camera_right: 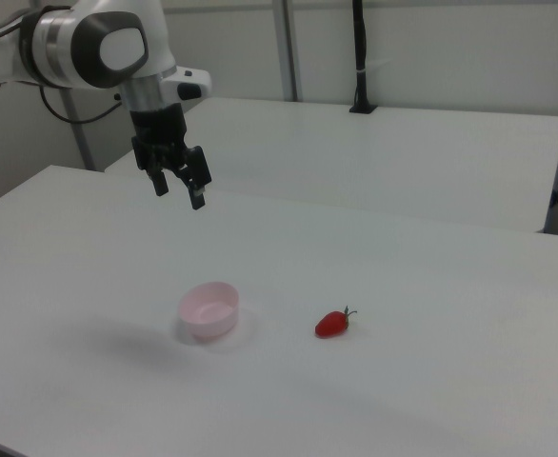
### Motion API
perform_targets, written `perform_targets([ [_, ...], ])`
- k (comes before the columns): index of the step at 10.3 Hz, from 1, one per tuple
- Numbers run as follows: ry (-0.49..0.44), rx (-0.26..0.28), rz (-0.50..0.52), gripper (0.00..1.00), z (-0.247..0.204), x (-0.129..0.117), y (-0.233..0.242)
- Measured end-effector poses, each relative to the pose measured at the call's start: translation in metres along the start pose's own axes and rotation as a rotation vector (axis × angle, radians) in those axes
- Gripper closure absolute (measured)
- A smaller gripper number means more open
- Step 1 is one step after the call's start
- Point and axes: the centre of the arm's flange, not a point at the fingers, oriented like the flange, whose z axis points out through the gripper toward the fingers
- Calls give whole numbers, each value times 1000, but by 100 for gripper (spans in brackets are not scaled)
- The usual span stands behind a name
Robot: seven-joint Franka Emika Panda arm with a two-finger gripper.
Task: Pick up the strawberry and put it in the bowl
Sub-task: 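Move the open gripper over the red strawberry and lower it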
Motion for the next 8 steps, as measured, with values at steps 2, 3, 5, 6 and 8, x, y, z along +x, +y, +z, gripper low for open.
perform_targets([
  [2,2,0,13,0,2,3,11],
  [3,13,1,22,0,4,7,17],
  [5,27,2,40,0,11,16,27],
  [6,28,1,48,0,18,20,31],
  [8,30,-4,66,0,33,31,41],
])
